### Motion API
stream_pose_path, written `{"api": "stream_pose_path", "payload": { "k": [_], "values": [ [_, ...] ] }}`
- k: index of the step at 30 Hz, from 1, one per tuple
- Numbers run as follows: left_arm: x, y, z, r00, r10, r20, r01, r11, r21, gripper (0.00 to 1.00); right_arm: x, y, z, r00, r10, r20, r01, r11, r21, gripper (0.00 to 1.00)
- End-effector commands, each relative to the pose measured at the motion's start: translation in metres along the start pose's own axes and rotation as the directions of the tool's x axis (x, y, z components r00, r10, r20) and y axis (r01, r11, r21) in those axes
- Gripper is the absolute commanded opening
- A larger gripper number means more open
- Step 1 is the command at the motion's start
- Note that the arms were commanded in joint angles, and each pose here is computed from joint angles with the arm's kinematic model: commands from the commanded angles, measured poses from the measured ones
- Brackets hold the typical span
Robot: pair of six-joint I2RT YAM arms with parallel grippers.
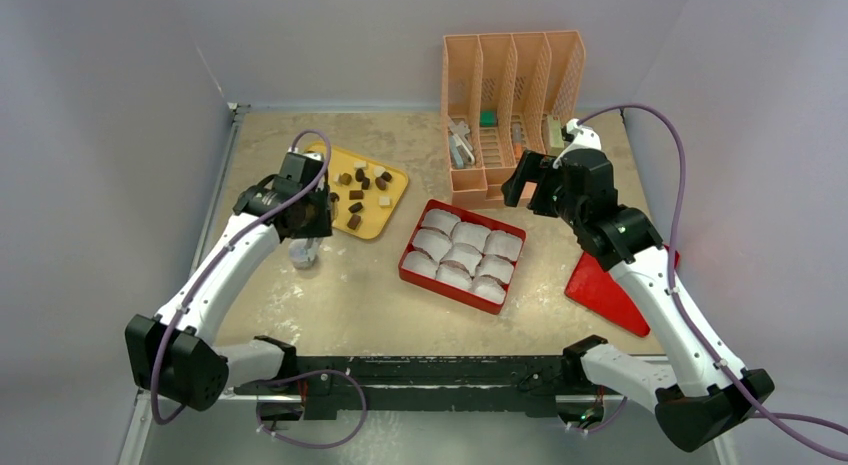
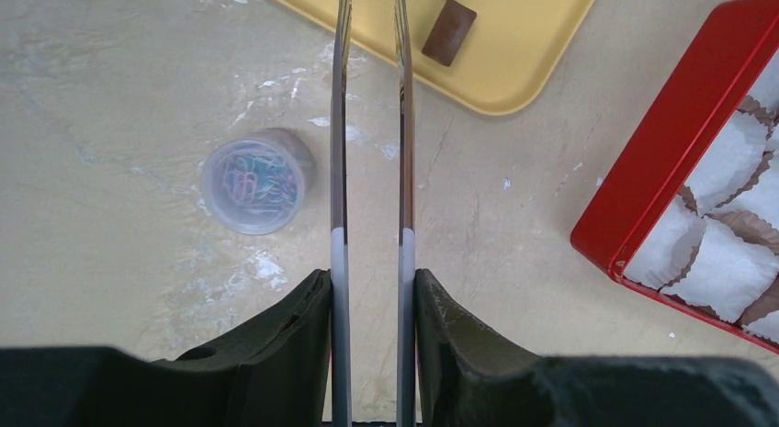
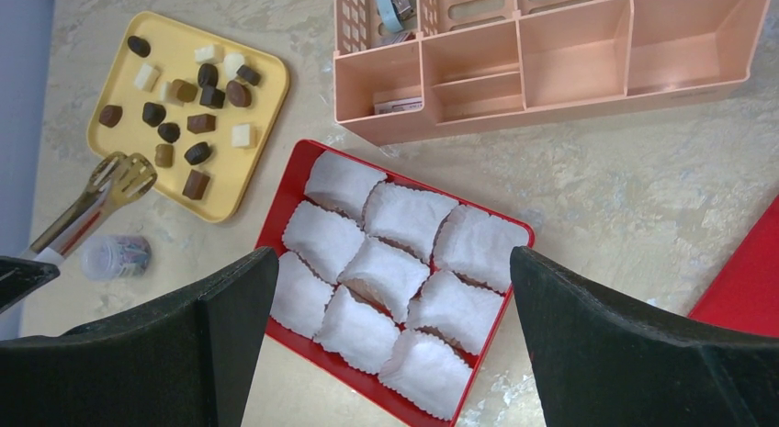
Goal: Pack the chocolate
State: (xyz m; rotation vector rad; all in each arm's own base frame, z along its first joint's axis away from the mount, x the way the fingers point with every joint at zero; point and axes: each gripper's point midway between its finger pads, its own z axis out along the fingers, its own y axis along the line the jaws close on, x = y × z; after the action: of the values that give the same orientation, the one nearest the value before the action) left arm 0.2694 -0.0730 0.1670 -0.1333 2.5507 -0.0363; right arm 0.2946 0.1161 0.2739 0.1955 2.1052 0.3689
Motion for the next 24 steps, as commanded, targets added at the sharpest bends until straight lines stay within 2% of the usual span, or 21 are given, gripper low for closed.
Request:
{"api": "stream_pose_path", "payload": {
  "k": [1, 24],
  "values": [
    [-0.028, -0.026, -0.005, 0.997, 0.030, 0.077, -0.039, 0.993, 0.114, 0.34, -0.008, -0.002, -0.003, 0.999, -0.011, 0.034, 0.010, 1.000, 0.009, 0.98],
    [-0.005, -0.043, 0.023, 0.993, 0.119, -0.001, -0.117, 0.983, 0.141, 0.38, -0.012, -0.001, -0.002, 0.999, -0.019, 0.040, 0.019, 1.000, 0.013, 0.98]
  ]
}}
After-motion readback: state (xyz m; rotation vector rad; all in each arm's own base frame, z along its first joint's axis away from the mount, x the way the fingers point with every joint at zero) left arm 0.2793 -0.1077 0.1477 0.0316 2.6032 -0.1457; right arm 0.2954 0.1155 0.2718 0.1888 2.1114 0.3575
